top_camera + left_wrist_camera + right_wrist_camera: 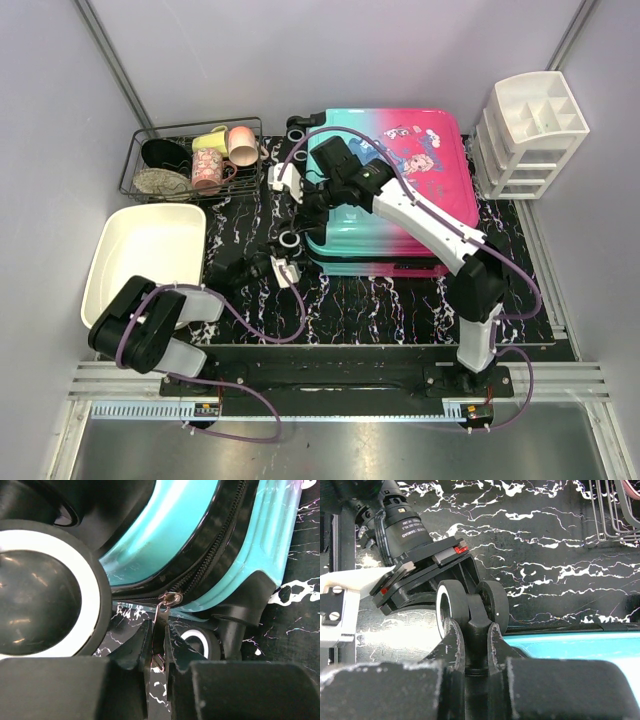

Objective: Open, take out, and arrange the luggage

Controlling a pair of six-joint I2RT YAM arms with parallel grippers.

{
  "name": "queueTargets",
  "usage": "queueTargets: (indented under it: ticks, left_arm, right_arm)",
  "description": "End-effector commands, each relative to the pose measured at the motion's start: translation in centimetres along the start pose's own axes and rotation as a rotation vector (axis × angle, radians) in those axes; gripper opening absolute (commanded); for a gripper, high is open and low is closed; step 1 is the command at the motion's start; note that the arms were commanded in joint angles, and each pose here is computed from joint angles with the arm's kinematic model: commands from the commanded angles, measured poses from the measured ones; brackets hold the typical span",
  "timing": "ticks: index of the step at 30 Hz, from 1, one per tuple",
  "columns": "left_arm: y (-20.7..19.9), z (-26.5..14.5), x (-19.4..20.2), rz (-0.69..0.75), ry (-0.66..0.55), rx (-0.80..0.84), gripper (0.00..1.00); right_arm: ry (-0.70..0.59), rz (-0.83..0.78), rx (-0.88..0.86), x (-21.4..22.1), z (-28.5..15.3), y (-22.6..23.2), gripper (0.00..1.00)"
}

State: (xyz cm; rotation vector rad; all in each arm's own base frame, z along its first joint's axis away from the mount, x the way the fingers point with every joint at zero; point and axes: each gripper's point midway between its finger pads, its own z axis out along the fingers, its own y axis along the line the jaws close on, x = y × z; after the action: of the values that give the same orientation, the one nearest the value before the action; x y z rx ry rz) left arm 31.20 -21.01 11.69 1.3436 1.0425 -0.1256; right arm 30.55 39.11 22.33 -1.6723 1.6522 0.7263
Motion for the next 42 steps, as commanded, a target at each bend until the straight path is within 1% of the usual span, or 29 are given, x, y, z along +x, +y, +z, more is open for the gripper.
queueTargets:
  ticks: [1, 5, 8, 12, 20, 21, 26, 30, 36, 42]
  left_arm:
    - [7.7, -0.8, -0.8, 0.181, -0.028, -0.234, 0.00]
    - [8.3, -0.8, -0.9, 0.234, -0.056, -0.239, 0.00]
    - [9.5, -0.8, -1.2, 0.258, -0.080, -0.272, 0.00]
    - [11.1, -0.3, -2.6, 0.301, -0.141, -0.295, 0.00]
    - [13.3, 1.8, -1.8, 0.283, -0.164, -0.308, 0.00]
    - [13.3, 2.1, -1.1, 0.268, -0.153, -0.308, 0.00]
    - [14.5, 3.2, -0.2, 0.237, -0.154, -0.315, 0.00]
    - [14.7, 3.2, 1.0, 0.218, -0.126, -0.306, 0.00]
    - [15.5, 3.7, 3.3, 0.138, -0.060, -0.312, 0.00]
    - [16.2, 4.4, 5.4, 0.127, -0.006, -0.314, 0.00]
  right_arm:
    - [0.301, 0.294, -0.165, 8.1, -4.3, 6.8, 0.00]
    - [0.301, 0.311, -0.188, 8.3, -4.9, 7.9, 0.00]
    - [0.312, 0.326, -0.207, 8.7, -5.2, 8.7, 0.00]
    - [0.326, 0.318, -0.250, 9.3, -5.7, 9.9, 0.00]
    - [0.343, 0.323, -0.302, 10.5, -7.4, 12.6, 0.00]
    - [0.358, 0.332, -0.308, 11.1, -7.5, 13.0, 0.00]
    - [0.379, 0.347, -0.319, 12.2, -9.2, 15.0, 0.00]
    - [0.428, 0.345, -0.341, 14.2, -11.0, 17.4, 0.00]
    - [0.394, 0.340, -0.337, 14.3, -12.5, 19.1, 0.00]
    - [0.414, 0.335, -0.323, 15.2, -12.8, 19.4, 0.00]
